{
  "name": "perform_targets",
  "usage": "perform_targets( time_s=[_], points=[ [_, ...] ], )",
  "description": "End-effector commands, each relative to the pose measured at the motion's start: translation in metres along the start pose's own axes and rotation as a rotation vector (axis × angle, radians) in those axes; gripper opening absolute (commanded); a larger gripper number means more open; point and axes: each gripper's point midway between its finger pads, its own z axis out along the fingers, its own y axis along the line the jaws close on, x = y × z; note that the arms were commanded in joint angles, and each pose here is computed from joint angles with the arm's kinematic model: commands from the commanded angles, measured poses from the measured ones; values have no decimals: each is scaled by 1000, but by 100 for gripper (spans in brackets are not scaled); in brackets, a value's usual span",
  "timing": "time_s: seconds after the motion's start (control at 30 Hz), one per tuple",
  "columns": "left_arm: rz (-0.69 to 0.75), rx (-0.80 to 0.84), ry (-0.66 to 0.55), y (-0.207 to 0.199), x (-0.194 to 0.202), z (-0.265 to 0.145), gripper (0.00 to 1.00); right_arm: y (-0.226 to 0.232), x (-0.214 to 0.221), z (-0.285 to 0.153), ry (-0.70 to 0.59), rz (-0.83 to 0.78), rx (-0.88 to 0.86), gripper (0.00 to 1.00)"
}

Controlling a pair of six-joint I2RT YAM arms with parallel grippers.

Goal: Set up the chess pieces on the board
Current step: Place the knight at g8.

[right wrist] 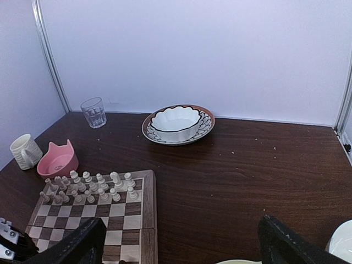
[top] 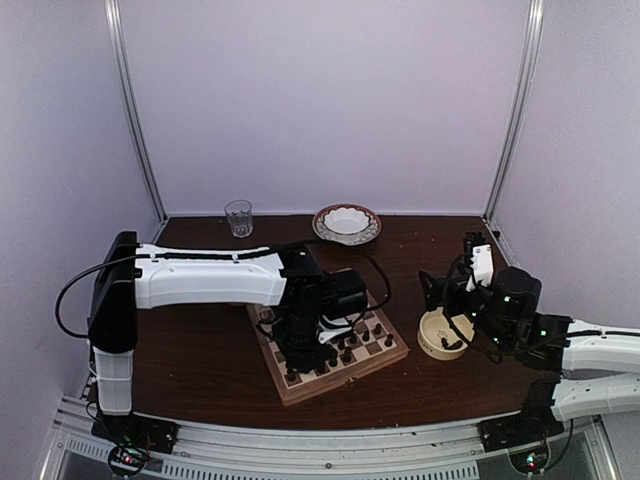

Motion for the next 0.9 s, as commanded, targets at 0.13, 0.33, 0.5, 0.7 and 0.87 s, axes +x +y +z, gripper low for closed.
perform_targets(
  time_s=[0.13, 0.33, 0.5, 0.7, 0.87],
  points=[
    [30, -8, 31, -2, -4, 5, 0, -4, -4, -1, -20, 14, 15, 99],
    [32, -16, 37, -1, -4, 6, 0, -4, -4, -2, -21, 12, 14, 99],
    [34, -20, 41, 0, -4, 8, 7, -4, -4, -2, -21, 13, 14, 99],
    [34, -35, 39, 3, -4, 8, 20, -3, -4, -1, -20, 13, 10, 99],
    [35, -36, 39, 2, -5, 8, 22, -2, -4, -1, -20, 10, 2, 99]
  ],
)
